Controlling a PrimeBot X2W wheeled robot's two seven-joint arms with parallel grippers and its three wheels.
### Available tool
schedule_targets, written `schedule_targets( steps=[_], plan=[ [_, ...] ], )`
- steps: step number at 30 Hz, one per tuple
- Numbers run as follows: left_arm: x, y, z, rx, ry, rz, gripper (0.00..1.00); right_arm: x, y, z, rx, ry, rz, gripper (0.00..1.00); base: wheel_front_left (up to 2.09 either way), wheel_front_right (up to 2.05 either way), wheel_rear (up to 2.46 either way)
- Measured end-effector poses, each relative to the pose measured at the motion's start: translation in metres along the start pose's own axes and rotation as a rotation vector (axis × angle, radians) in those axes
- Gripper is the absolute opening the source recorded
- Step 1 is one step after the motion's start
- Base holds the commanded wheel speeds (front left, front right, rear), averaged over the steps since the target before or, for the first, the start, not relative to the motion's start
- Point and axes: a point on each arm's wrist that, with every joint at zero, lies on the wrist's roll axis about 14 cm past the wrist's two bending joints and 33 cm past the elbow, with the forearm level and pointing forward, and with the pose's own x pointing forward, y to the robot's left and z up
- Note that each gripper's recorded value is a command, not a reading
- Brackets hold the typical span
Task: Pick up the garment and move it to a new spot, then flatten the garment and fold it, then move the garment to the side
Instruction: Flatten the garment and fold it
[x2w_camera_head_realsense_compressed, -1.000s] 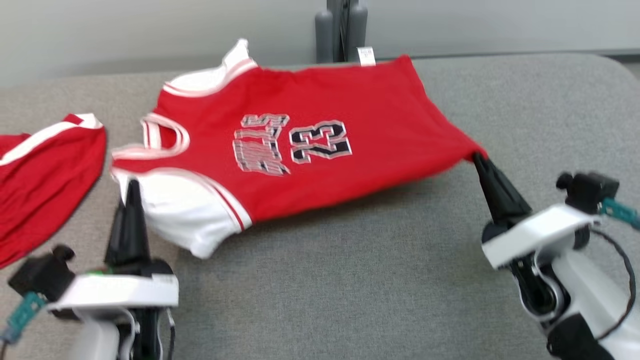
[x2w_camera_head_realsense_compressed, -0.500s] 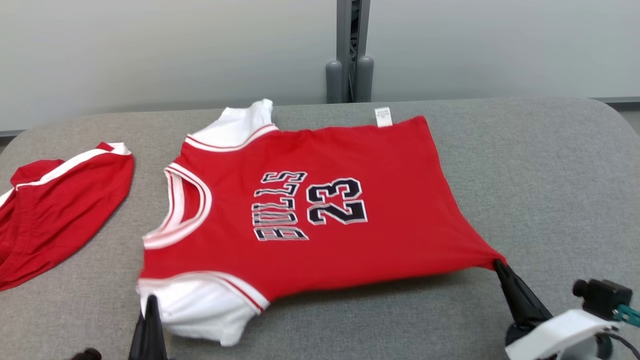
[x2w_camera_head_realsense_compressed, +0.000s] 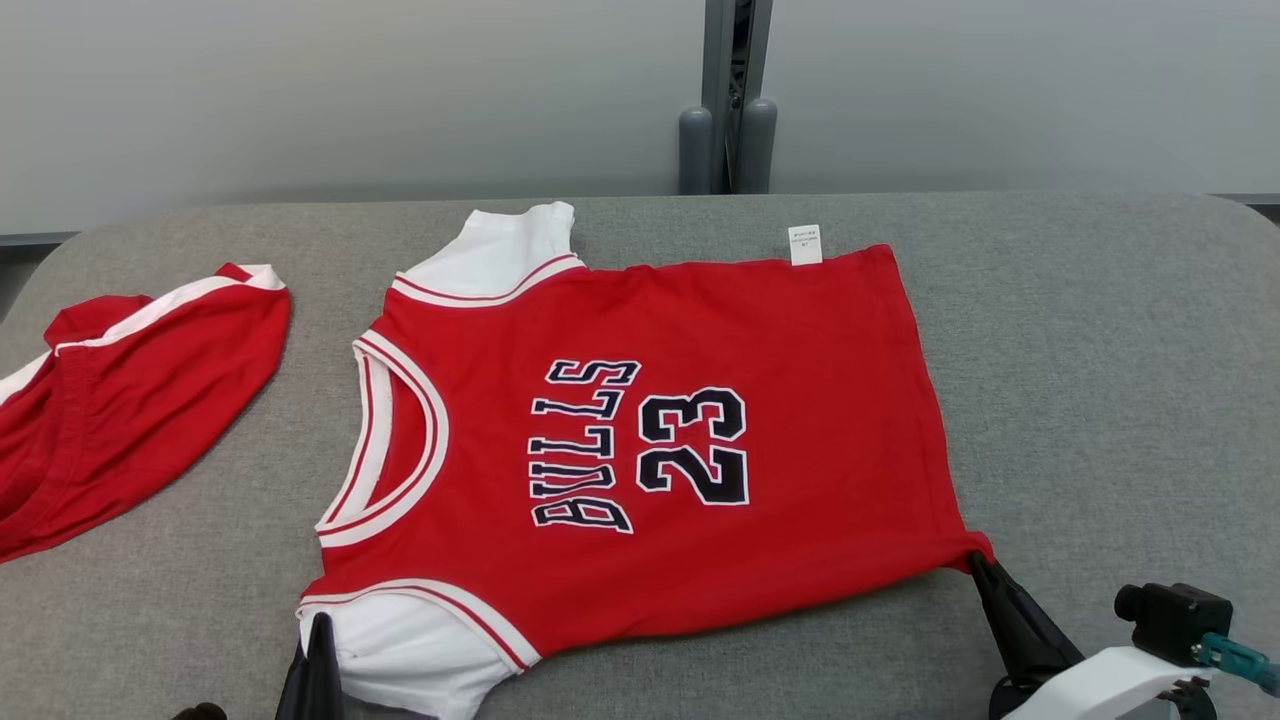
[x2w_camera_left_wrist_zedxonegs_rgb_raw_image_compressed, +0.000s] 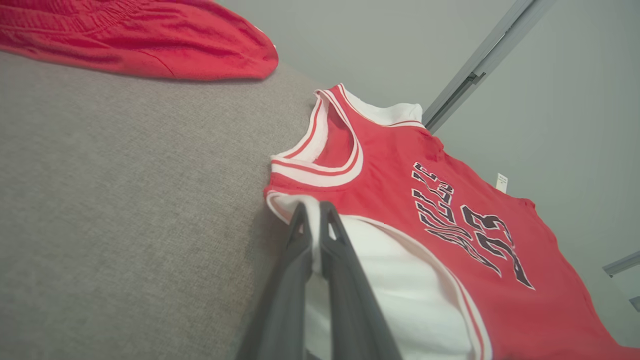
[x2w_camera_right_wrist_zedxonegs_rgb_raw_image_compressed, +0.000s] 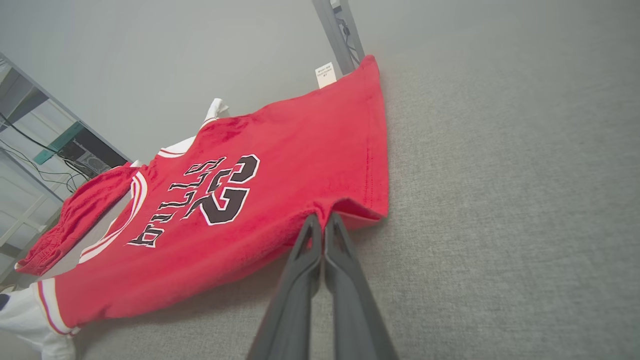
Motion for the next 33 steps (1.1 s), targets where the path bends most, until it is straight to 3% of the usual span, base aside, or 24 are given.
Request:
schedule_targets(
  steps=[16, 25, 33],
  plan=[
    [0.044, -0.028, 0.031, 0.060, -0.075, -0.110, 0.00, 0.031, 0.016, 0.033, -0.059, -0.044, 0.047, 0.00, 0.00, 0.00, 0.00],
    [0.090, -0.047, 0.035, 0.113, -0.028, -0.162, 0.00, 0.065, 0.007, 0.038, -0.106, -0.002, 0.029, 0.00, 0.00, 0.00, 0.00],
    [0.129, -0.044, 0.019, 0.159, 0.072, -0.139, 0.00, 0.095, 0.006, 0.028, -0.134, 0.046, 0.016, 0.00, 0.00, 0.00, 0.00]
  ],
)
